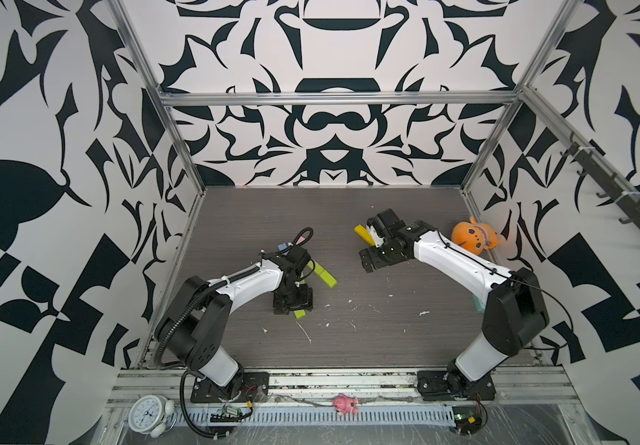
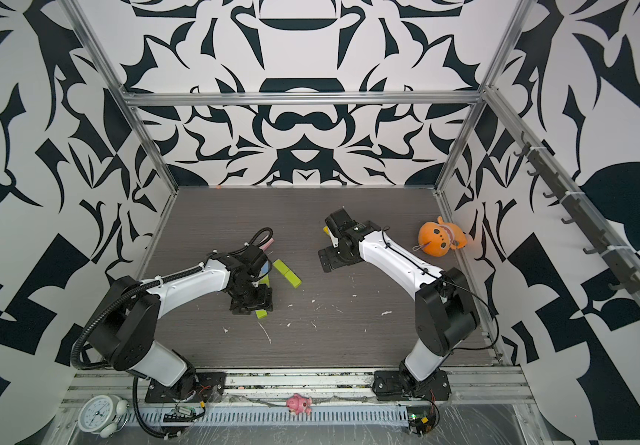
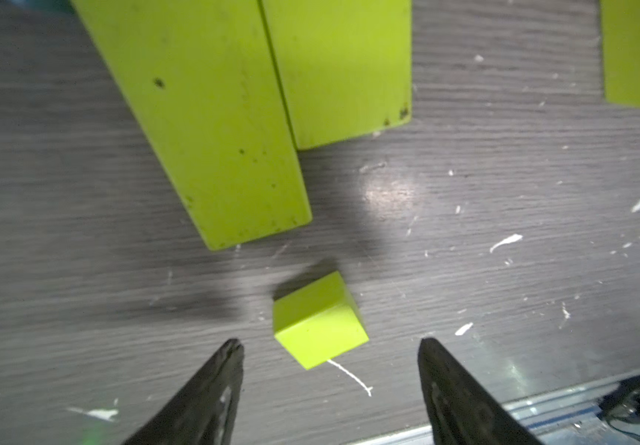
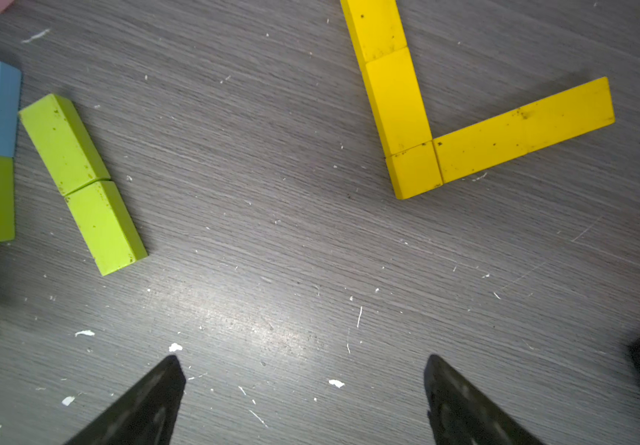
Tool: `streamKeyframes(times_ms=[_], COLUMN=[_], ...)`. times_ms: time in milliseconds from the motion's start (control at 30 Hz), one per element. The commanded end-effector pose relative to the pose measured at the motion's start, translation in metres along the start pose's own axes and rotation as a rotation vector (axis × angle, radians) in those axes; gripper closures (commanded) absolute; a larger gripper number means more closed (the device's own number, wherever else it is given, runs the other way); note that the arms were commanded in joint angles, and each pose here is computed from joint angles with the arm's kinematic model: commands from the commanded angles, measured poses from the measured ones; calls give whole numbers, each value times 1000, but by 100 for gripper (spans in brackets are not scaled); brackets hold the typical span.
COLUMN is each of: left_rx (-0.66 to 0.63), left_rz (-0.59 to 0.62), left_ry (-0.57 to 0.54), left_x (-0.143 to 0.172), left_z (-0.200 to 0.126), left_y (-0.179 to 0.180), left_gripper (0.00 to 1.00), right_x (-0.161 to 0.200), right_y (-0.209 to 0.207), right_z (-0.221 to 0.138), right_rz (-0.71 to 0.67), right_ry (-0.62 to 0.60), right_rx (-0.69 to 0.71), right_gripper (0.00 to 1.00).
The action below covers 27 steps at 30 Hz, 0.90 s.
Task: Assemble the letter v with building blocks
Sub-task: Pick up the building block from the center of the board.
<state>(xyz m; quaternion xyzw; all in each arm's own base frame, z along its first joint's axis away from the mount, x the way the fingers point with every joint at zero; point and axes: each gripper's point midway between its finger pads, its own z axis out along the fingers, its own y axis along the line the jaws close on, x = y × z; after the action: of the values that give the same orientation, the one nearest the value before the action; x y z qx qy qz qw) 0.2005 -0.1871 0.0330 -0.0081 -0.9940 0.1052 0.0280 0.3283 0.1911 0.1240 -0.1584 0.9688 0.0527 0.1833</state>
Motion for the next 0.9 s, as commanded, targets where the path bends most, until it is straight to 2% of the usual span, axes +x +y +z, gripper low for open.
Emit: streamKeyframes(times_ms=[0,267,433,600,700,867], left_rx=[-102,-183,-199,-183,-98,-3], left_rz=[36,88,63,58,62,124], left_ry=[38,50,66,69,42,-15], left_x=[9,13,8,5,-1,-17], left_z=[9,17,25,29,26,15], left_y=[16,10,7,-3,-25,-77], left_gripper=[25,32,49,56,63,63], right_x=[-3,4,2,4,5,3], right_y=[2,2,3,2,-1,-13], right_z=[-13,-14,-17,-19,-21,-29], right_rz=[25,41,44,42,43,68], right_ry=[-45,-53,-69,-75,-78,-98], right_rx=[-21,-33,-40,-41,-35,-28], right_gripper=[1,1,1,1,1,1])
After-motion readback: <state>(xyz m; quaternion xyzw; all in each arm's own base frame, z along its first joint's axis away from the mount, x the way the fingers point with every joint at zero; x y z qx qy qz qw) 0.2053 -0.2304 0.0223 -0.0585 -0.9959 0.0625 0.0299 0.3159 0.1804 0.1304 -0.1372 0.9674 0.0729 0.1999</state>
